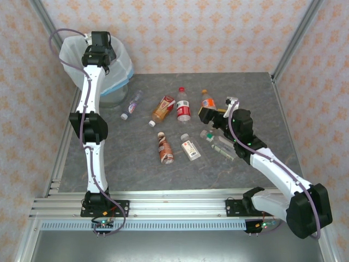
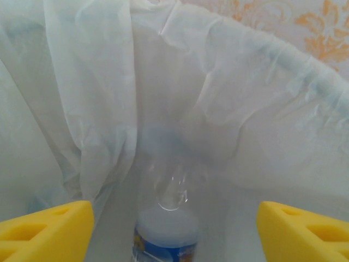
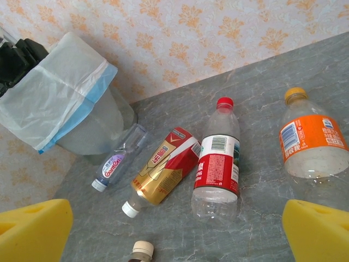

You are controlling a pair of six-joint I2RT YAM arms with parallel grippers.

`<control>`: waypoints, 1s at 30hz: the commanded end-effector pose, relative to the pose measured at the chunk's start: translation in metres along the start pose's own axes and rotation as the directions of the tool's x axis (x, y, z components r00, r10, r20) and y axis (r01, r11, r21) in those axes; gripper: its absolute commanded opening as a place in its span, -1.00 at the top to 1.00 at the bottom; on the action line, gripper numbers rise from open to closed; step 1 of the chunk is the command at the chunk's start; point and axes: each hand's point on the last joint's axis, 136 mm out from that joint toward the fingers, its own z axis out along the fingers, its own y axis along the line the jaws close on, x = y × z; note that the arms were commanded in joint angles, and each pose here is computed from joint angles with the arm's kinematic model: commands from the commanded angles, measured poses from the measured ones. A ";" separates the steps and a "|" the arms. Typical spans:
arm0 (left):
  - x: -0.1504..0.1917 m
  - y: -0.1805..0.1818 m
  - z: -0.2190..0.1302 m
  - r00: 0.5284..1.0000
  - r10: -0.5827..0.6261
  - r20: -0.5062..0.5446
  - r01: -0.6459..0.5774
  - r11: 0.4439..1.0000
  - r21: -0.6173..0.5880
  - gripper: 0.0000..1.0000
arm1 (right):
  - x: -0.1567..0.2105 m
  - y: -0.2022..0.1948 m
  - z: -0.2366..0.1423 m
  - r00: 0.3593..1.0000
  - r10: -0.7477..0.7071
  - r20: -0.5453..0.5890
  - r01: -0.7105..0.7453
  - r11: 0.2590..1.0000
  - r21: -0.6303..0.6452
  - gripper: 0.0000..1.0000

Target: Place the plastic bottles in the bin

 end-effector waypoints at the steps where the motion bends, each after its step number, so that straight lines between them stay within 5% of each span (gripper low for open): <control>1: -0.032 0.001 -0.048 0.999 -0.037 0.024 0.035 0.996 0.078 -0.63 | 0.004 -0.001 -0.003 1.000 0.000 -0.003 0.000 1.000 0.003 -0.98; 8: -0.043 -0.014 -0.084 0.998 -0.060 0.000 0.058 0.975 0.214 -0.76 | 0.012 -0.012 0.003 0.999 0.031 -0.021 -0.030 0.998 0.049 -0.98; 11: -0.051 -0.018 -0.104 0.997 -0.076 0.007 0.072 0.963 0.261 -1.00 | 0.027 -0.029 0.005 0.996 0.048 -0.076 -0.038 0.991 0.125 -0.98; 20: -0.040 -0.024 -0.153 0.997 -0.083 0.002 0.076 0.922 0.380 -1.00 | 0.080 -0.083 -0.023 0.955 0.083 -0.285 0.037 0.919 0.392 -0.98; 30: -0.014 -0.047 -0.207 0.987 -0.154 -0.034 0.147 0.820 0.553 -1.00 | 0.122 -0.118 -0.057 0.849 0.113 -0.516 0.210 0.823 0.527 -0.98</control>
